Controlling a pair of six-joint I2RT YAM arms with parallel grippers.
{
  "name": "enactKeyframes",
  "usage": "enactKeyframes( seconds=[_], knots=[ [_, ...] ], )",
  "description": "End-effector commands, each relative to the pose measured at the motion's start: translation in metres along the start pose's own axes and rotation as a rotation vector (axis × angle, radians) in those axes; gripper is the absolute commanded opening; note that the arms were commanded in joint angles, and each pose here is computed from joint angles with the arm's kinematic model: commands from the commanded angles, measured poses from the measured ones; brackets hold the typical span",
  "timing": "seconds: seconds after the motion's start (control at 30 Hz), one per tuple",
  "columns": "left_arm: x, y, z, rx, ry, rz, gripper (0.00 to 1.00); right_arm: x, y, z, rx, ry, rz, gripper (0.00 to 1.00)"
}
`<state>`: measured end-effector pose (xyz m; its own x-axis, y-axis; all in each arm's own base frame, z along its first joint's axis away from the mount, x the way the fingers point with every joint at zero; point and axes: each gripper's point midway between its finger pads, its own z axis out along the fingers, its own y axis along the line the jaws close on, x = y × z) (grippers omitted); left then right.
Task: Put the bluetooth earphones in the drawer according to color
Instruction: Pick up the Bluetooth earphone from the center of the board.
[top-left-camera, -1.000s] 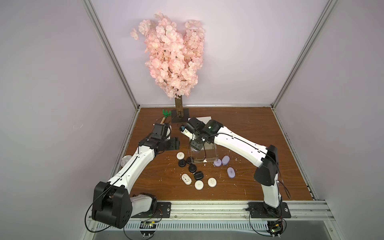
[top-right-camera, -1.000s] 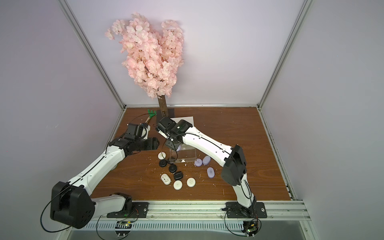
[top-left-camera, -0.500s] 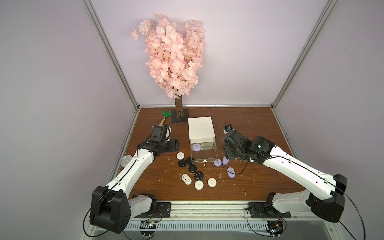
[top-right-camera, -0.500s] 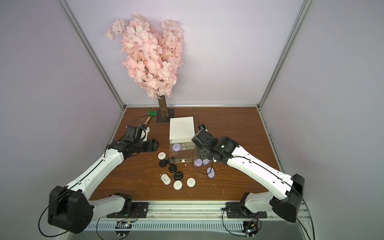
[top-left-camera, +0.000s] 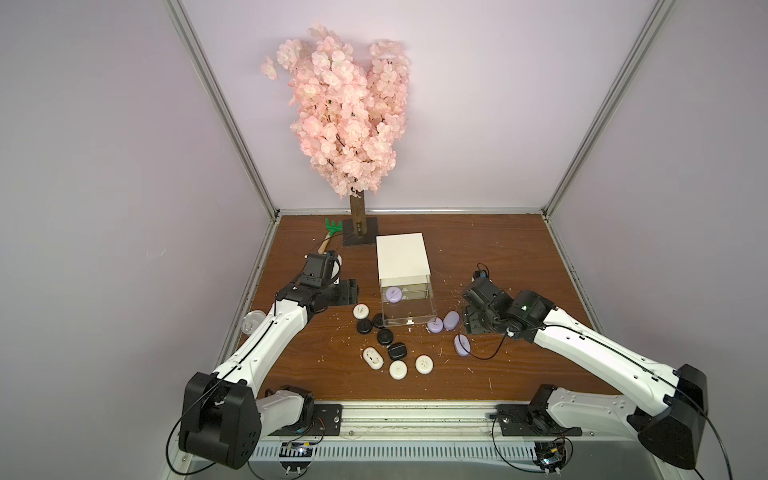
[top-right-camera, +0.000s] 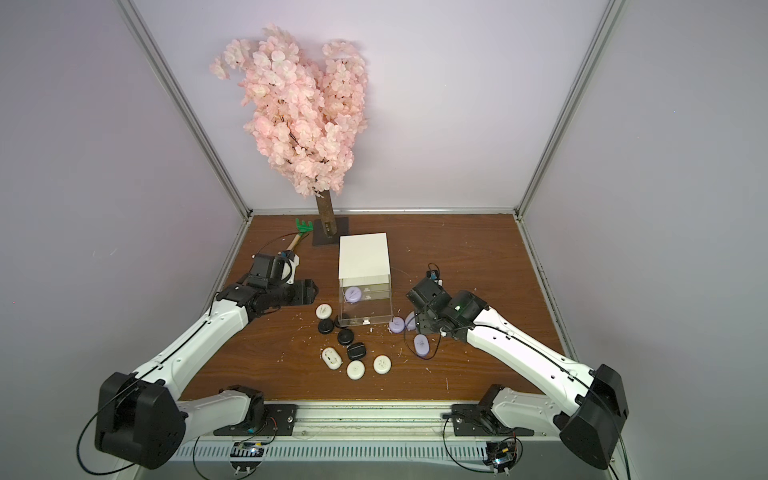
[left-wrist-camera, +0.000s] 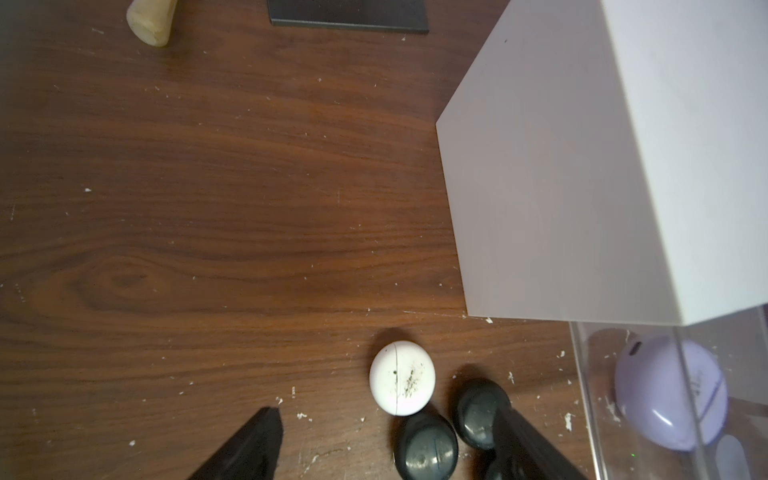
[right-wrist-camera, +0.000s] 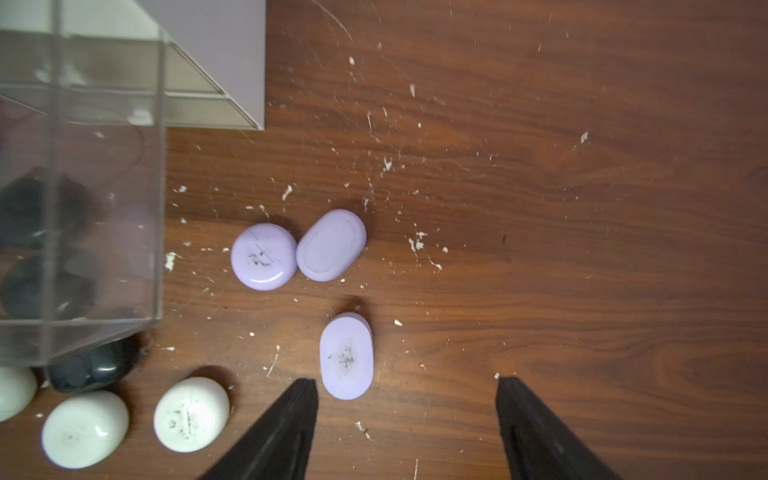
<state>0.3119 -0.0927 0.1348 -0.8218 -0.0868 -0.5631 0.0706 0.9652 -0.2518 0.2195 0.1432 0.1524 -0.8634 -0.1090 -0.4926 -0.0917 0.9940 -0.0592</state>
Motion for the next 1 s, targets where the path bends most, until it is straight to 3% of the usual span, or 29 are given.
enactKeyframes(
  seconds=[0.0,0.47,0.97],
  knots=[
    [0.001,0.004,0.000,-0.016,-0.010,-0.010,0.84,0.002,0.011,0.002,-0.076,0.003,0.040,0.75],
    [0.011,0.006,-0.001,-0.012,0.004,-0.006,0.84,0.040,0.037,0.041,-0.142,0.164,-0.035,0.77],
    [0.015,0.004,-0.001,0.006,0.002,-0.027,0.84,0.075,0.040,0.054,-0.157,0.255,-0.084,0.81]
  ],
)
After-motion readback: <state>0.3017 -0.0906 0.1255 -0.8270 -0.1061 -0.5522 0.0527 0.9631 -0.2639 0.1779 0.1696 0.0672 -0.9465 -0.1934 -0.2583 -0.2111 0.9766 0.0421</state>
